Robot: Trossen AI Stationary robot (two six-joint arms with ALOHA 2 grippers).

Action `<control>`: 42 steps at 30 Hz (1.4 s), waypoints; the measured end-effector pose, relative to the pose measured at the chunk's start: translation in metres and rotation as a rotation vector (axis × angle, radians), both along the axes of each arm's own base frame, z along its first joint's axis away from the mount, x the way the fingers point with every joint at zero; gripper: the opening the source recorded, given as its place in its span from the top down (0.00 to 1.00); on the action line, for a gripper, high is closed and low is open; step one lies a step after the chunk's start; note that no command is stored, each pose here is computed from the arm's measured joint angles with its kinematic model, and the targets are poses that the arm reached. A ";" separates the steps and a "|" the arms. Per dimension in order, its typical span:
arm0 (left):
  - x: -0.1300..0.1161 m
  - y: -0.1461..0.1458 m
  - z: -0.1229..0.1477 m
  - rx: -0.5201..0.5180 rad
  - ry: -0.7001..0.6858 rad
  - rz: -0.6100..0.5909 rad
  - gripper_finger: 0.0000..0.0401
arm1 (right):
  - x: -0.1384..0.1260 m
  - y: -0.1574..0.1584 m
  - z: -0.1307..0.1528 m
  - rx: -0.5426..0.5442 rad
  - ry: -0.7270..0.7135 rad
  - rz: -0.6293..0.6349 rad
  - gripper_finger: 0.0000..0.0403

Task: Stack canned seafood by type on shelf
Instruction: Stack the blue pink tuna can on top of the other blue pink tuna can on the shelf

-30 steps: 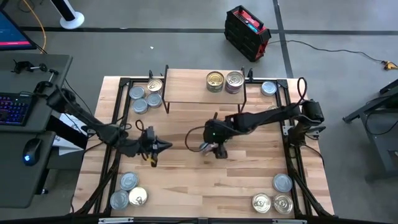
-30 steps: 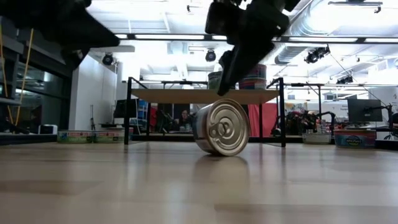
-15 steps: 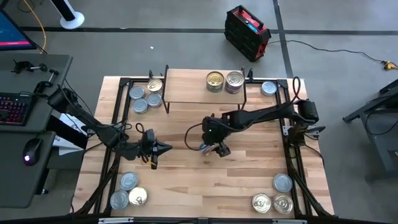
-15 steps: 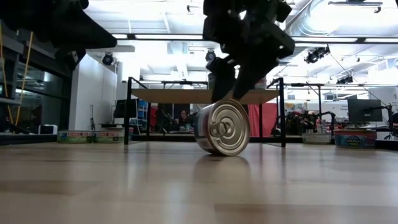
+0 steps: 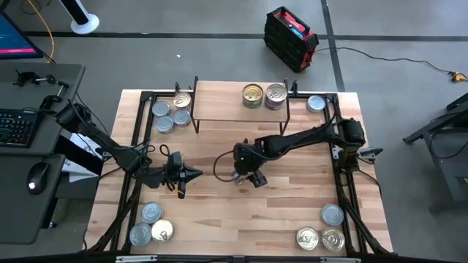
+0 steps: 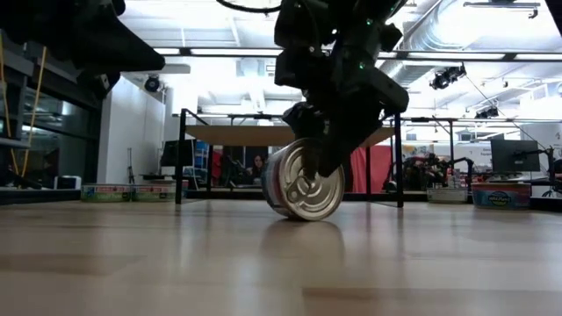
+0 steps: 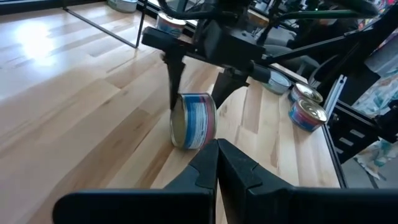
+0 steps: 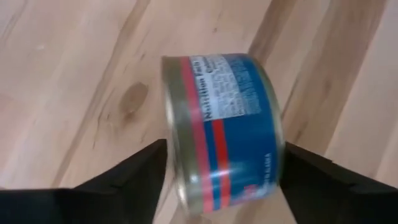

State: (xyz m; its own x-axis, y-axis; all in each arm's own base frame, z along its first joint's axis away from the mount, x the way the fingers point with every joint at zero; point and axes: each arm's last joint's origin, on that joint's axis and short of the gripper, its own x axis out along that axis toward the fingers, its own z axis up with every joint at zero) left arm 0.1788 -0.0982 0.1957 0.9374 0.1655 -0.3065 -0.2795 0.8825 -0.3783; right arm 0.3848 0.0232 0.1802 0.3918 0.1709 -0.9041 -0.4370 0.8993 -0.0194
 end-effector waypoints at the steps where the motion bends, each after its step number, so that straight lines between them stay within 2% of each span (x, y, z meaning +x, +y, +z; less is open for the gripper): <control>1: 0.000 0.000 0.000 0.000 -0.001 0.001 1.00 | 0.000 0.002 0.000 -0.002 -0.005 -0.001 0.40; 5: 0.000 0.000 0.000 0.003 0.002 0.001 1.00 | 0.001 0.011 0.004 0.006 -0.024 -0.020 0.58; 10: -0.001 0.001 -0.003 0.025 0.032 0.002 1.00 | 0.002 0.025 0.023 0.026 -0.008 -0.139 0.60; 14: -0.002 0.002 -0.006 0.046 0.060 0.005 1.00 | -0.009 0.032 0.048 0.048 0.044 -0.196 0.60; 20: 0.000 0.007 -0.007 0.052 0.070 0.033 1.00 | -0.064 0.029 0.074 0.066 0.141 -0.361 0.60; 24: 0.002 0.011 -0.007 0.073 0.076 0.041 1.00 | -0.117 0.025 0.086 0.106 0.097 -0.570 0.60; 27: 0.003 0.012 -0.007 0.082 0.083 0.030 1.00 | -0.157 0.022 0.095 0.147 -0.010 -0.793 0.60; 29: 0.003 0.013 -0.007 0.082 0.084 0.030 1.00 | -0.179 0.020 0.102 0.207 -0.141 -0.960 0.60; 31: 0.003 0.013 -0.007 0.081 0.084 0.035 1.00 | -0.194 0.015 0.113 0.313 -0.348 -1.147 0.60; 35: 0.005 0.016 -0.007 0.080 0.085 0.051 1.00 | -0.213 -0.004 0.139 0.597 -0.831 -1.531 0.60; 38: 0.006 0.019 -0.006 0.077 0.080 0.067 1.00 | -0.219 -0.022 0.157 0.718 -1.069 -1.664 0.60; 42: 0.008 0.022 -0.006 0.074 0.078 0.084 1.00 | -0.219 -0.049 0.172 0.825 -1.210 -1.743 0.60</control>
State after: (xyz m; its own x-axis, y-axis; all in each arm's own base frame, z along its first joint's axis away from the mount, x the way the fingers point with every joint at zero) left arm 0.1864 -0.0759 0.1896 0.8930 0.2672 -0.3621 -0.3795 0.8796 -0.2868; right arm 0.1660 -0.0262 0.3520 0.6555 -0.7409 -0.1464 0.4443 0.2216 0.8680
